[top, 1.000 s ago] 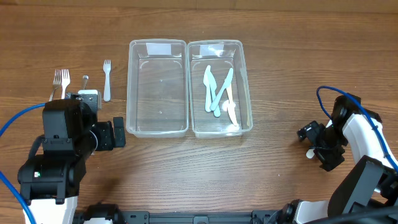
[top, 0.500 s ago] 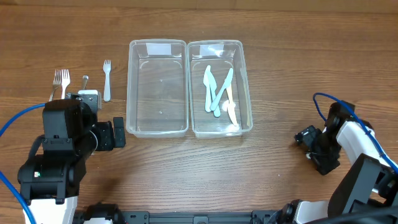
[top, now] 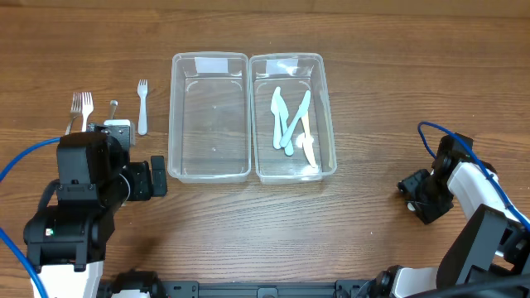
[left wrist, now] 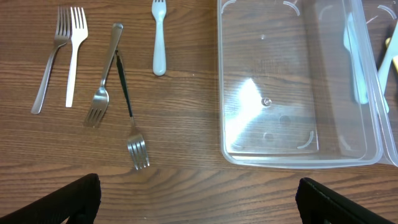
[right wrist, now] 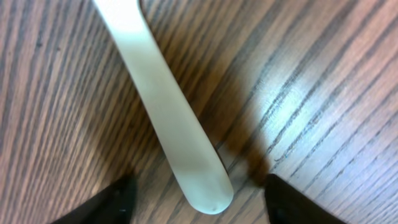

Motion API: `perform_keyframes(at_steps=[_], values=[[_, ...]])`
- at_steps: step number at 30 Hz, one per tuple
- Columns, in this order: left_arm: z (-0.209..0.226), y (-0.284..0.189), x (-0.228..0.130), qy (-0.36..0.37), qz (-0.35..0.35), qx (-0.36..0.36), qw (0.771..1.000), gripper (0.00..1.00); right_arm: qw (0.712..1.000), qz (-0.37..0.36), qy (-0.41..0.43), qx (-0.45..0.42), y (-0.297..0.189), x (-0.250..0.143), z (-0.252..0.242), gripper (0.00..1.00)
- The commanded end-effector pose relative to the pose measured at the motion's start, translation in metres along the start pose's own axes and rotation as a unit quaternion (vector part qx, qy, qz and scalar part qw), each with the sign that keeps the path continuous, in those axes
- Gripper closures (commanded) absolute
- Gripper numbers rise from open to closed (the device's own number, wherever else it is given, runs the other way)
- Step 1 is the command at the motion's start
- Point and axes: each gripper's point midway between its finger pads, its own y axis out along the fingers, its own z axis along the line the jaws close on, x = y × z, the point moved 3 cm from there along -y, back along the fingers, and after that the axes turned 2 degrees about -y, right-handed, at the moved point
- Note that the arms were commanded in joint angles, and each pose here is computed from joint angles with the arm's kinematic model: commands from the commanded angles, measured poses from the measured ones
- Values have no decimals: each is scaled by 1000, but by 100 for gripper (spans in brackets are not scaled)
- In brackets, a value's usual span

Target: Pack container

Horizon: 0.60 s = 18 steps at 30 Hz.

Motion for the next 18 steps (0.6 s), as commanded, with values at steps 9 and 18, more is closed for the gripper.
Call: perform_keyframes(at_steps=[9, 18], values=[[-3, -6, 7, -6, -13, -9, 1000, 0, 1000, -12, 2, 2, 0, 4, 0, 59], [-3, -6, 7, -6, -12, -9, 1000, 0, 999, -29, -10, 13, 0, 11, 5, 62]])
